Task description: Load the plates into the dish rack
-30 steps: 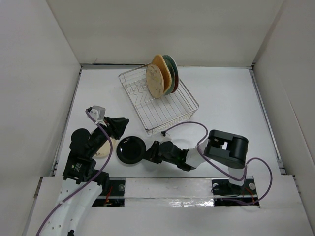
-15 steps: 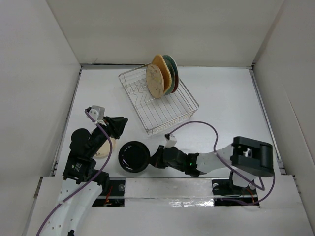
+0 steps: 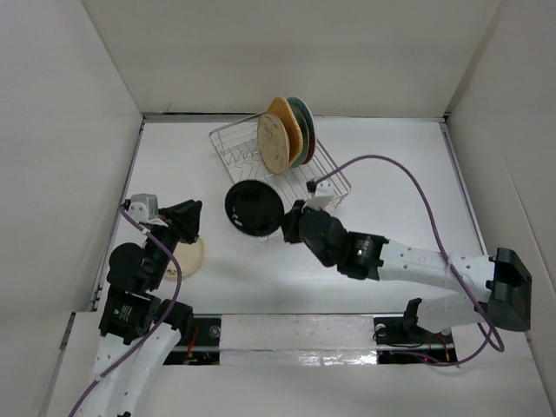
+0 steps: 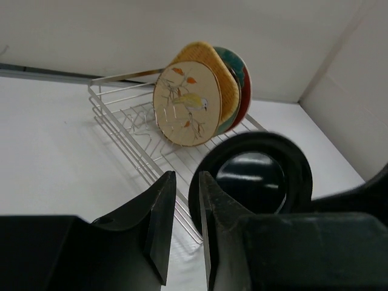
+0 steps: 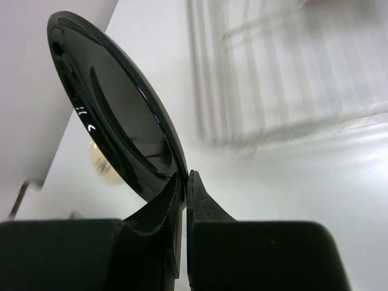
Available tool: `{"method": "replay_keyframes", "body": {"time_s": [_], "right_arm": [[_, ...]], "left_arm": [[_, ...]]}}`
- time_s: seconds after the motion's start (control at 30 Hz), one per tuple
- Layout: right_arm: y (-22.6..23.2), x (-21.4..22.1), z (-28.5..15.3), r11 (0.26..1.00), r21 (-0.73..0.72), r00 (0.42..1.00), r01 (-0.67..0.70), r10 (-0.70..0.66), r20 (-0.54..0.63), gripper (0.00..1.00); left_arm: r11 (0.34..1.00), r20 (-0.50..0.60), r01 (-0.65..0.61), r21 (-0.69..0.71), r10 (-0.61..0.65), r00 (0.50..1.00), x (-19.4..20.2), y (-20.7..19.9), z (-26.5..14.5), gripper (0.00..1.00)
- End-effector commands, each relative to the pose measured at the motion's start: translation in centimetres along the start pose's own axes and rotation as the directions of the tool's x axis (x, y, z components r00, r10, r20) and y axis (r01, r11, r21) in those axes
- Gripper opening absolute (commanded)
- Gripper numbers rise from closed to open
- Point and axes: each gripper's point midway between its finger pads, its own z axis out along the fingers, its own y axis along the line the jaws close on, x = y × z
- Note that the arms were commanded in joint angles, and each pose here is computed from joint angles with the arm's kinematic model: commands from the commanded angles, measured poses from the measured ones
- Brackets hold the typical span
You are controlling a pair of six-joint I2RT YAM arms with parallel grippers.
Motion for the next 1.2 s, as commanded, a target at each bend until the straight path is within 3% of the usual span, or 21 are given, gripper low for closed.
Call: {"method": "replay_keyframes", "body": {"time_s": [0.0,0.2,0.37,0.57,1.17], "right_arm": [[-4.1,-6.6,2.9,0.971,0.202,0.980,0.127,-0.154,0.125,0.00],[-5.8,-16.0,7.8,0.887,0.437,0.926,0.152,-0.282,0.251,0.00],[-9.1,-18.0,12.7,0.820,0.555,0.917,0.139,-0.319,0.241,0.00],[-9.6,-18.7,15.7,0.759,0.630,0.907,0.162,-0.367,0.208,0.00],[-11.0,-16.1,20.5,0.728,0.660,0.923,0.187,-0.360,0.136,0.00]], "left_arm": [[0.998,0.110,0.006,-0.065,0.001,0.994,-2.9,0.7,-0.9,0.19],[1.000,0.084,-0.003,-0.026,0.005,0.996,-2.0,0.2,-0.6,0.19],[1.000,0.090,-0.005,-0.030,0.008,0.996,-2.0,0.2,-0.9,0.19],[1.000,0.092,-0.007,-0.021,0.009,0.996,-2.1,0.1,-0.9,0.20],[1.000,0.081,-0.006,-0.003,0.007,0.997,-1.8,-0.2,-0.8,0.20]]}}
